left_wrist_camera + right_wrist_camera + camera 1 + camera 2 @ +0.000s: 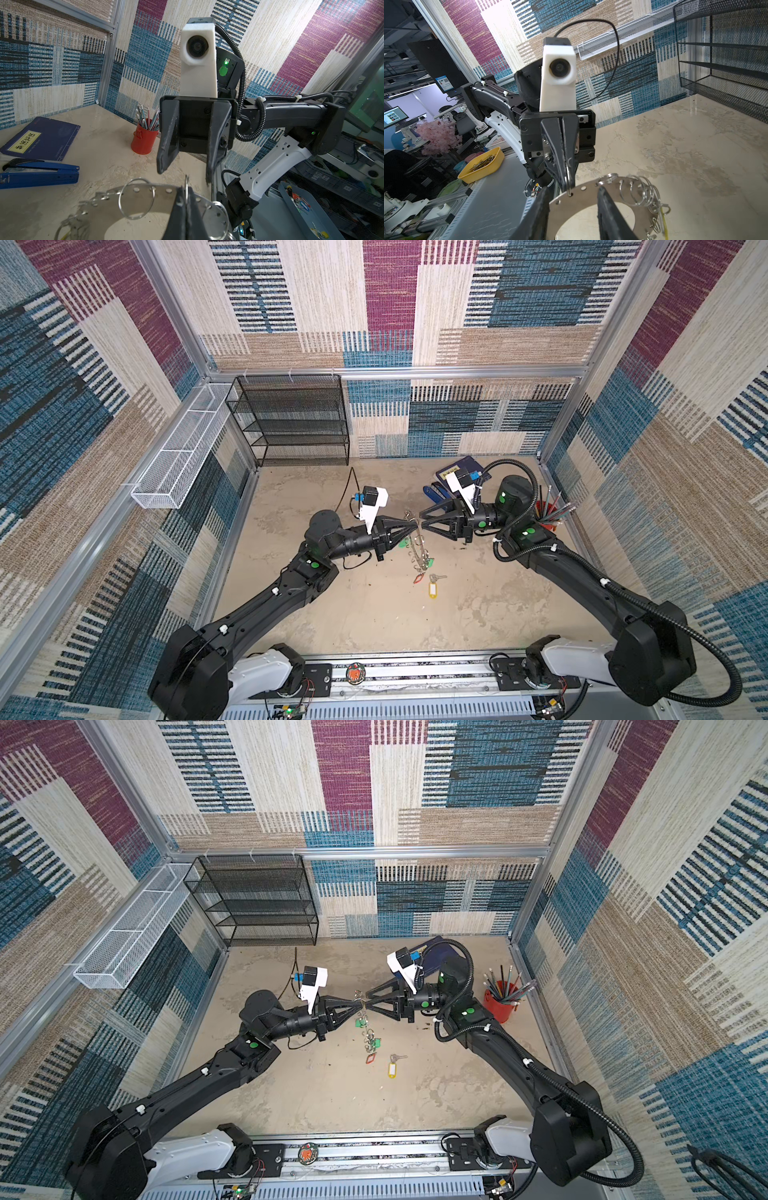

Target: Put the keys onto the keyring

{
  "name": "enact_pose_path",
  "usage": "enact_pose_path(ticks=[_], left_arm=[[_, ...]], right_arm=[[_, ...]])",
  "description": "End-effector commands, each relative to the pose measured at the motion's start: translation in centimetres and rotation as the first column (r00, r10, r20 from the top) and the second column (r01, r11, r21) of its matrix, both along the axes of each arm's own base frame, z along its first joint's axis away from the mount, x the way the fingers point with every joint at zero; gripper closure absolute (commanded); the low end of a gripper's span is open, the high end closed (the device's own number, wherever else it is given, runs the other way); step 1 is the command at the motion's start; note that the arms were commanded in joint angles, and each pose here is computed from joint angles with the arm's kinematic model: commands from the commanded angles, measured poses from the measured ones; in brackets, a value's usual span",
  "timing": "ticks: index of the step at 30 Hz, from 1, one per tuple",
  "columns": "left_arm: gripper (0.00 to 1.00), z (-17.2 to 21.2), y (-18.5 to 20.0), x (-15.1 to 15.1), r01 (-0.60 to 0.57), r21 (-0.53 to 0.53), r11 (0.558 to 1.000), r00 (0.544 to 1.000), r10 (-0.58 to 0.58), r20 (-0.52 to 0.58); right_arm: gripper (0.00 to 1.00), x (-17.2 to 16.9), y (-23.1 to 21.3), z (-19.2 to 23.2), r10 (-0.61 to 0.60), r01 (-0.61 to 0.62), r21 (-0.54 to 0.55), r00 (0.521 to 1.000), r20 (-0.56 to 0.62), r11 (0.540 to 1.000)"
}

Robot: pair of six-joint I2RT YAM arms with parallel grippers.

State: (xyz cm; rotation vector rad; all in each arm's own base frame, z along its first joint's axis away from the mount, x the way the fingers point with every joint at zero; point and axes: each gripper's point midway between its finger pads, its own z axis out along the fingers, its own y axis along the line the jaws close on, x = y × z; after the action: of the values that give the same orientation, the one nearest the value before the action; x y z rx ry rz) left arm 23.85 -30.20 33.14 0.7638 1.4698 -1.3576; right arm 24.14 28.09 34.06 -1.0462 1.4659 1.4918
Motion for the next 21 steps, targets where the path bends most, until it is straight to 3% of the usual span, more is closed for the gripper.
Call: enact_pose_path(ticks=[1,7,11,17,21], left_arm=[[1.00,1.3,0.0,-0.4,0.021,-0.035,0.999,0.999,-0.019,0.050],[1.00,1.1,-0.1,-0.4,0.025,-0.030,0.999,0.998,-0.024,0.051],[1.00,1.0,-0.1,-0.4,0.026,-0.029,0.999,0.998,-0.025,0.053],[1.00,0.8,-0.1,-0.3,0.023,-0.020,1.000,0.998,-0.021,0.056],[1.00,0.8,-0.1,-0.3,0.019,-0.016,1.000,0.998,-0.018,0.057]], right_arm=[[0.61,-0.3,0.2,0.9,0.028,-0.028,0.023,0.999,0.023,0.999],[0.65,-0.2,0.8,0.5,0.045,-0.046,0.017,0.999,0.013,0.999],[0.73,0.0,1.1,0.4,0.053,-0.053,0.016,0.999,0.011,0.998],[0.98,0.0,1.3,0.3,0.060,-0.061,0.015,0.998,0.009,0.998],[1.00,-0.1,1.2,0.2,0.058,-0.058,0.012,0.998,0.007,0.998]])
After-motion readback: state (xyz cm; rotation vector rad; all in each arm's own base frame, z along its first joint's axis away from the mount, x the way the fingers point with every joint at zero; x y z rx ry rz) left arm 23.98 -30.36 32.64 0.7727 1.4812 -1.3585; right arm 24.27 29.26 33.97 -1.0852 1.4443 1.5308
